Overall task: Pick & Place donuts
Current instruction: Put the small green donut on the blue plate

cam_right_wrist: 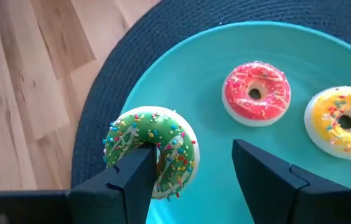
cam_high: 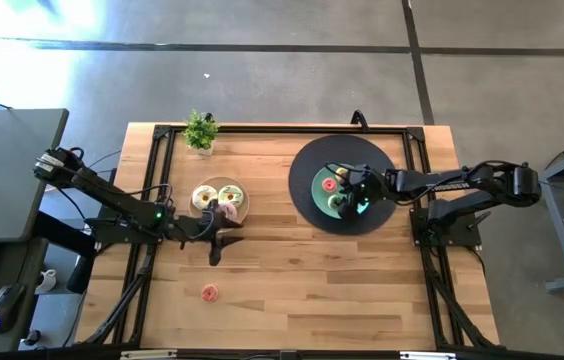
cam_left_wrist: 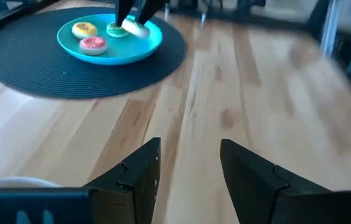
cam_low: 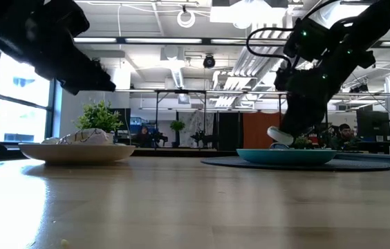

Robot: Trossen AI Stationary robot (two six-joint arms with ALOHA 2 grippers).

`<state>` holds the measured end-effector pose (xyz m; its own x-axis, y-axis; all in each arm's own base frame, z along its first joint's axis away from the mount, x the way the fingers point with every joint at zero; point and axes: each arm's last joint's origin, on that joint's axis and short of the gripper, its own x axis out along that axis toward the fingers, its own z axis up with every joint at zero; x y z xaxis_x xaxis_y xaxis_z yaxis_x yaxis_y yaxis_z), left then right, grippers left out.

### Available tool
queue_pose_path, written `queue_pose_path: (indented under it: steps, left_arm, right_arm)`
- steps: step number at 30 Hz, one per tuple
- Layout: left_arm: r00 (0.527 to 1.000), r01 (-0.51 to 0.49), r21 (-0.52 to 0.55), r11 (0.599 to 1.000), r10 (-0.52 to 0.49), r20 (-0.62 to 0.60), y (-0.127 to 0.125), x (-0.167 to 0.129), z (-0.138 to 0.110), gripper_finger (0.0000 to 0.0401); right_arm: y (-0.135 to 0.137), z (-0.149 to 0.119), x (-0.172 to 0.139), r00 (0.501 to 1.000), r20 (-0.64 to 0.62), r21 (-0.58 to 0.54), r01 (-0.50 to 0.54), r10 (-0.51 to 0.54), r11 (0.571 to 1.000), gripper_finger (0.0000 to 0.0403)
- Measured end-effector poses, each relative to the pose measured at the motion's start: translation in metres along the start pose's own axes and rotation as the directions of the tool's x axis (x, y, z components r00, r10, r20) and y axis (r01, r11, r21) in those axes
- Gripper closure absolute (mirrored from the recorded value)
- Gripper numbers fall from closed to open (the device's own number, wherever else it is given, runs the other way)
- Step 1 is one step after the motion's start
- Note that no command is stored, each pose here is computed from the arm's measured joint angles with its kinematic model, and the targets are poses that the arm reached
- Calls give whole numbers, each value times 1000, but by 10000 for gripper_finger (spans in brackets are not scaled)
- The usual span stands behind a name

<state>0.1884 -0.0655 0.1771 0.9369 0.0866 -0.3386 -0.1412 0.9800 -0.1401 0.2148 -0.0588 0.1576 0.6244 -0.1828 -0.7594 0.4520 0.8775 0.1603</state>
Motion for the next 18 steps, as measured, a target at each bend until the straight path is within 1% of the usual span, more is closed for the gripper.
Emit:
queue_pose_path:
  steps: [2,3,6,11,14,15,18]
  left_arm:
    - [998,-4,-100,995,10,57,-1,0,5,236]
    - [995,-18,-130,991,30,93,-1,0,9,236]
    - [967,-116,-195,974,156,202,0,0,17,236]
    - [901,-267,-262,927,337,273,5,-2,22,236]
    - [880,-336,-236,912,394,266,7,-2,20,236]
    - [876,-345,-236,908,402,267,8,-2,21,236]
    - [863,-300,-338,892,405,302,13,0,30,236]
  right_arm:
    - [0,1,0,1000,16,5,7,-7,1000,196]
    - [0,2,0,1000,24,5,12,-12,1000,196]
    - [0,4,0,998,47,8,28,-28,1000,196]
    - [0,6,0,998,64,10,24,-25,1000,196]
    - [1,7,0,997,78,11,21,-21,1000,196]
    - [1,7,0,996,82,11,19,-20,1000,196]
    - [1,7,0,996,83,11,19,-19,1000,196]
